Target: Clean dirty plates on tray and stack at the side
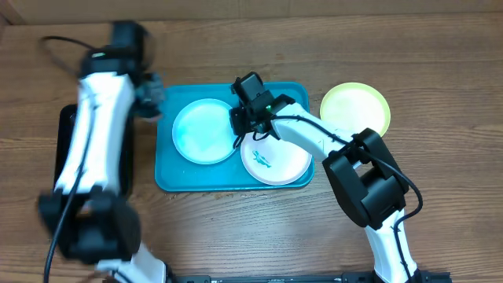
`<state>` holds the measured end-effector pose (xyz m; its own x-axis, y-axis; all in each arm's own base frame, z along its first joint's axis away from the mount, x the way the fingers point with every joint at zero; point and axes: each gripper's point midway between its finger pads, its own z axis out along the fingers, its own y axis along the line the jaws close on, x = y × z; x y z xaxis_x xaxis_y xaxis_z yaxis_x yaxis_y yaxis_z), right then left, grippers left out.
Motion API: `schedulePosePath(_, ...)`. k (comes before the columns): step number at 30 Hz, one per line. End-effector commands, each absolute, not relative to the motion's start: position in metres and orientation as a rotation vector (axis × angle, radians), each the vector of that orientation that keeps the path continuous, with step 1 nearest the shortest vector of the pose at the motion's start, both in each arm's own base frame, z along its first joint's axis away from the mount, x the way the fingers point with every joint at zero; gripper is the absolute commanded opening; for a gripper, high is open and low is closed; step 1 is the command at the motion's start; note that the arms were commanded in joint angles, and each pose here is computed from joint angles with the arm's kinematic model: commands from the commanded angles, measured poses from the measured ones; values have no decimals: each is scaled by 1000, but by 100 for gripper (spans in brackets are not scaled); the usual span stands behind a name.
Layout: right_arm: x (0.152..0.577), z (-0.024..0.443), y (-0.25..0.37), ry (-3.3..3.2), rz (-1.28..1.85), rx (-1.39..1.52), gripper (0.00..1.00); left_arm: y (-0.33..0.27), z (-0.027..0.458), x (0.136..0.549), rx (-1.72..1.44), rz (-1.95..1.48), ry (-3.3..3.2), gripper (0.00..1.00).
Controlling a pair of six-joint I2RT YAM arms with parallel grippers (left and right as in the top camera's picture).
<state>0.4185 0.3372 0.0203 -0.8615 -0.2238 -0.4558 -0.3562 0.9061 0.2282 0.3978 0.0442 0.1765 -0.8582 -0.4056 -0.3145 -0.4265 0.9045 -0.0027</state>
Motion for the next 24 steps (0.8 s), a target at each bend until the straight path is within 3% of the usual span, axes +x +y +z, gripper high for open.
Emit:
schedulePosePath(1, 435, 88, 334, 2410, 141, -499, 4, 80, 234, 369, -707, 101, 2633, 4)
schedulePosePath(5, 429, 127, 323, 2230, -226, -578, 4, 106, 236, 335, -839, 137, 2665, 4)
schedulePosePath(11, 411, 181, 327, 1966, -572, -514, 4, 120, 230, 329, -996, 119, 2628, 4)
schedulePosePath(17, 389, 218, 350, 1756, -833, -700, 4, 118, 229, 331, -995, 96, 2632, 4)
schedulePosePath(24, 373, 262, 366, 1608, -992, -709, 4, 113, 228, 333, -988, 48, 2637, 4)
